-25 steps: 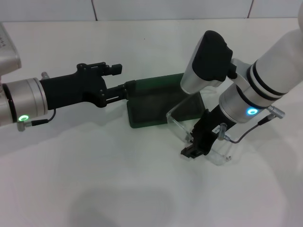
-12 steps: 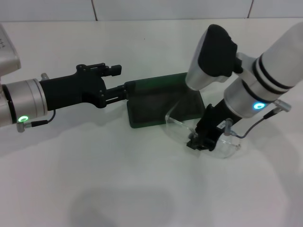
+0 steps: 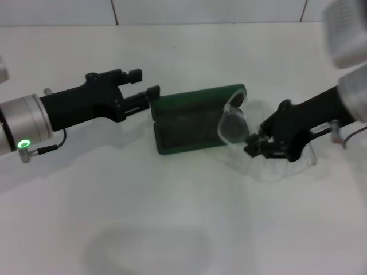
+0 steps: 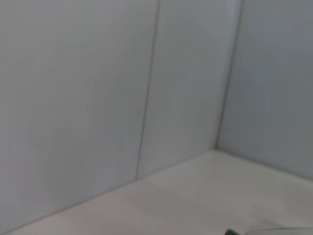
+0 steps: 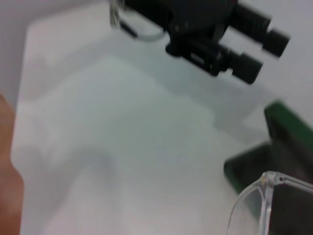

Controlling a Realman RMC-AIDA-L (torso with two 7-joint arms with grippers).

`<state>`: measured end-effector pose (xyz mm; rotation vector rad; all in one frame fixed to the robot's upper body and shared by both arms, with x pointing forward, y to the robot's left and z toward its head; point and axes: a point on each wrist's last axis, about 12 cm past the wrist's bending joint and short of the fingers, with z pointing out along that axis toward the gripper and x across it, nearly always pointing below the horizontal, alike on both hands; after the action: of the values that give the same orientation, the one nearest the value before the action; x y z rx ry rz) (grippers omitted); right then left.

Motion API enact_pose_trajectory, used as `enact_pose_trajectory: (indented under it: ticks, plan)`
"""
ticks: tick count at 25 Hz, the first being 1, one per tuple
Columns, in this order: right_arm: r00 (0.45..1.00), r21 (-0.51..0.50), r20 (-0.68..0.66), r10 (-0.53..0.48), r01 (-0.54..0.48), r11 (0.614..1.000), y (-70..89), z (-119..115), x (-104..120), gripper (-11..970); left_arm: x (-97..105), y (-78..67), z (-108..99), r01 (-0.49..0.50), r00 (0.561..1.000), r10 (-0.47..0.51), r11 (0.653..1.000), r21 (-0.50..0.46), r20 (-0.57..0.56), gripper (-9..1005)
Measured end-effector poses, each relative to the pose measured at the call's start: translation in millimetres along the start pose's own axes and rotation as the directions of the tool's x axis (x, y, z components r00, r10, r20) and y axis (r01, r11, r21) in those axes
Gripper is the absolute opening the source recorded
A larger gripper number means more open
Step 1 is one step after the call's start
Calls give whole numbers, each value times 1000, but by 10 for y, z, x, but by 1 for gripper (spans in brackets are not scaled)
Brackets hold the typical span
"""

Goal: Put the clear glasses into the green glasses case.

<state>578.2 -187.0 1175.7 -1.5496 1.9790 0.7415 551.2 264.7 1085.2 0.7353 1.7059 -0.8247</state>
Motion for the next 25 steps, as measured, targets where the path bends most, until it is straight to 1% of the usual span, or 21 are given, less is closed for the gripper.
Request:
enact_pose_trajectory:
  ticks: [3, 4, 6, 7, 8, 9, 10, 11, 13, 17, 21, 22, 23, 25]
  plan:
    - [989, 25, 134, -71, 68, 997, 1, -142, 215, 127, 7, -6, -27, 29, 999, -29, 1000, -9, 43, 591]
    - [973, 35, 192, -128, 124, 992, 21, -157, 290, 127, 0, -20, -69, 44, 995, -43, 999, -6, 88, 591]
    - [935, 58, 279, -218, 210, 976, 62, -142, 414, 127, -11, -36, -85, 41, 993, -41, 999, 4, 109, 591]
    - [893, 88, 342, -292, 279, 956, 95, -118, 480, 127, -31, -88, -99, 20, 989, -25, 999, 37, 149, 591]
    - [846, 126, 400, -352, 329, 936, 131, -87, 559, 127, -31, -88, -99, 20, 989, -25, 999, 37, 149, 591]
    - [817, 150, 429, -385, 356, 923, 152, -65, 595, 127, -36, -114, -102, 10, 985, -19, 999, 52, 169, 591]
    - [762, 194, 475, -440, 397, 897, 190, -27, 658, 127, -42, -143, -107, -4, 981, -9, 997, 71, 192, 591]
    - [724, 224, 496, -480, 427, 876, 214, -3, 693, 127, -51, -173, -109, -19, 975, -2, 996, 90, 222, 591]
    - [682, 250, 510, -523, 465, 849, 239, 41, 742, 127, -80, -210, -109, -44, 966, 11, 992, 120, 259, 590]
    - [669, 251, 517, -535, 479, 841, 231, 136, 771, 126, -169, -265, -71, -85, 957, 27, 978, 190, 288, 590]
    - [650, 256, 520, -554, 501, 827, 253, 212, 800, 126, -291, -301, -24, -122, 955, 36, 953, 277, 295, 590]
    - [644, 255, 521, -560, 508, 822, 262, 227, 802, 126, -380, -296, 25, -110, 961, 15, 937, 332, 275, 590]
    - [641, 254, 521, -563, 513, 820, 267, 238, 802, 126, -380, -296, 25, -110, 961, 15, 937, 332, 275, 590]
    - [638, 252, 522, -566, 518, 817, 273, 251, 799, 126, -459, -299, 84, -99, 967, -1, 920, 378, 256, 590]
